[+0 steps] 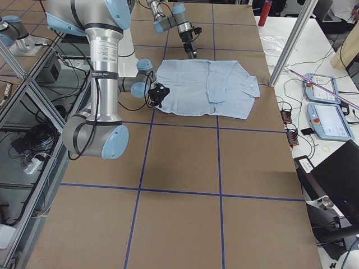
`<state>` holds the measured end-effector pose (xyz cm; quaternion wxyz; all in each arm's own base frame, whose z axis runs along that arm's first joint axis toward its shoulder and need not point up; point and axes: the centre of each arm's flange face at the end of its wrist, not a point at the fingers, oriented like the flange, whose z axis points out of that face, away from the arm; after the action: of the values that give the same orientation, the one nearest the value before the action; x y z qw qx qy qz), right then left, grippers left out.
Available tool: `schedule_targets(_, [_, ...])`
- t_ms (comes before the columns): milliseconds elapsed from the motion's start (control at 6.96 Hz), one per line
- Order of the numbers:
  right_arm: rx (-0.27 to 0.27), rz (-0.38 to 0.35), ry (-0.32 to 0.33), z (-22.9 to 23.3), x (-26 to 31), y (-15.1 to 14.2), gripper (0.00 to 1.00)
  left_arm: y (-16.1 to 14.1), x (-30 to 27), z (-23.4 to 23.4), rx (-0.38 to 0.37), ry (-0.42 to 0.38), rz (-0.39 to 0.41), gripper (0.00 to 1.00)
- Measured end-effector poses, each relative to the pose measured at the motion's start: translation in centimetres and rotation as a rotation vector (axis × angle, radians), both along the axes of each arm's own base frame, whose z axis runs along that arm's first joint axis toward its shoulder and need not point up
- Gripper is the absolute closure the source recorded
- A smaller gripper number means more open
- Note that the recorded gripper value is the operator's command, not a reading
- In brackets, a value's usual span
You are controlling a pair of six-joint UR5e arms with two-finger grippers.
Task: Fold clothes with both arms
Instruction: 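Move the left gripper to the other hem corner and grasp both corners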
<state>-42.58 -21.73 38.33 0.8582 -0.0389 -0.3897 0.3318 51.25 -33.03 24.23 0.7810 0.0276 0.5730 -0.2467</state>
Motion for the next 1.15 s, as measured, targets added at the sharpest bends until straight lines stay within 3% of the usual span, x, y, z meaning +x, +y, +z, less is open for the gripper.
schedule_targets(144, [0.000, 0.001, -0.004, -0.2, 0.1, 0.0, 1.00, 3.6, 1.4, 2.1, -0.013, -0.123, 0.029, 0.10])
schedule_targets(431, [0.001, 0.003, -0.003, -0.2, 0.2, 0.0, 1.00, 8.2, 1.1, 5.7, -0.030, -0.282, 0.082, 0.17])
schedule_targets(718, [0.002, 0.004, -0.002, -0.1, 0.2, 0.0, 1.00, 10.2, -0.8, 7.9, -0.050, -0.356, 0.106, 0.27])
schedule_targets(1006, [0.002, 0.004, -0.002, -0.1, 0.2, 0.0, 1.00, 12.2, -0.2, 8.6, -0.061, -0.376, 0.140, 0.36])
schedule_targets(1150, [0.002, 0.004, -0.001, -0.1, 0.2, 0.0, 1.00, 13.2, 0.3, 8.6, -0.072, -0.372, 0.151, 0.46])
